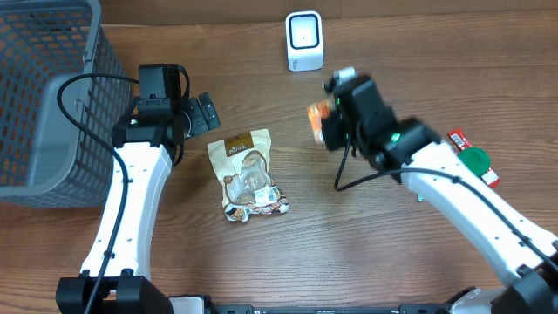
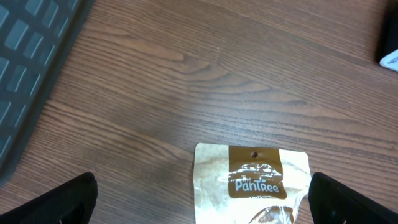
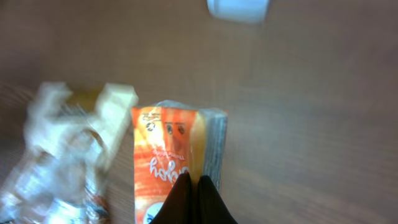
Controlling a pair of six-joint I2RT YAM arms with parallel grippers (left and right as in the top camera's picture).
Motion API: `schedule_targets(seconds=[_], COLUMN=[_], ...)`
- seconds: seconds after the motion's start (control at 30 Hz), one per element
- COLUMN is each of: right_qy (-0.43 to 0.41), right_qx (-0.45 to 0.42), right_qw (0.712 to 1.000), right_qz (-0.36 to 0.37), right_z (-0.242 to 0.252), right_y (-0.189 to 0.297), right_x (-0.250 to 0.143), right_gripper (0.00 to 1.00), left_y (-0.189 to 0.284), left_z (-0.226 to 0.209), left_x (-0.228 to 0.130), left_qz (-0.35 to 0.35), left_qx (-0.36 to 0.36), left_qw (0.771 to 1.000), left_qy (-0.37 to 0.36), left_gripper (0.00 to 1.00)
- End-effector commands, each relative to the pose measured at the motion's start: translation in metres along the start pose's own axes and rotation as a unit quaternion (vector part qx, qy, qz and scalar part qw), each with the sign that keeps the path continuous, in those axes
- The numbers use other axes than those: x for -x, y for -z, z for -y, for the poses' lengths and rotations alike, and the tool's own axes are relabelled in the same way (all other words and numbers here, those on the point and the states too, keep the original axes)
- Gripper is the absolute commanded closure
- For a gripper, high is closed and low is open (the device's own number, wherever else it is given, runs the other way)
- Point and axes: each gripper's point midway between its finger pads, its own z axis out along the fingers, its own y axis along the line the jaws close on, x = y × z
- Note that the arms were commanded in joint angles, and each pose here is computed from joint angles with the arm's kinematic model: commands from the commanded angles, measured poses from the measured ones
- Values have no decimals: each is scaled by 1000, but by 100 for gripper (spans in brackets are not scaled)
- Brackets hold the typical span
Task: Scan the item barcode
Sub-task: 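Lift the orange pack with the right gripper toward the scanner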
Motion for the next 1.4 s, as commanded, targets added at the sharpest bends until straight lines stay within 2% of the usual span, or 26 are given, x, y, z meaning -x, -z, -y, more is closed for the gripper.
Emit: schedule_targets(seconds=[0.0, 0.2, 0.33, 0.47, 0.67, 0.8, 1.07, 1.37], right_qy=[0, 22, 66, 113, 246, 276, 293, 383], right_qx=[4, 2, 0, -28, -70, -126, -139, -185], right_qw=[997, 995, 991, 986, 958, 941, 922, 871], right_qz=[75, 99, 114, 121, 125, 151, 213, 245], right_z=[-5, -6, -9, -4, -1, 10, 2, 3], right_y=[61, 114, 112, 89, 33, 3, -51, -97], right_x=[70, 110, 123, 133, 150, 170, 197, 208], right_gripper=[97, 97, 97, 97, 97, 97, 96, 96], left_y=[-1, -1, -1, -1, -1, -1, -1, -1], left_z=[-1, -1, -1, -1, -1, -1, -1, -1], left_x=[4, 4, 4, 4, 4, 4, 4, 4], left_qz=[4, 4, 4, 4, 4, 4, 4, 4], left_qx=[3, 3, 3, 2, 2, 3, 3, 3], left_qw=[1000, 1000, 1000, 1000, 1000, 1000, 1000, 1000], left_qy=[5, 5, 5, 5, 5, 5, 5, 5], left_gripper=[0, 0, 0, 0, 0, 0, 0, 0])
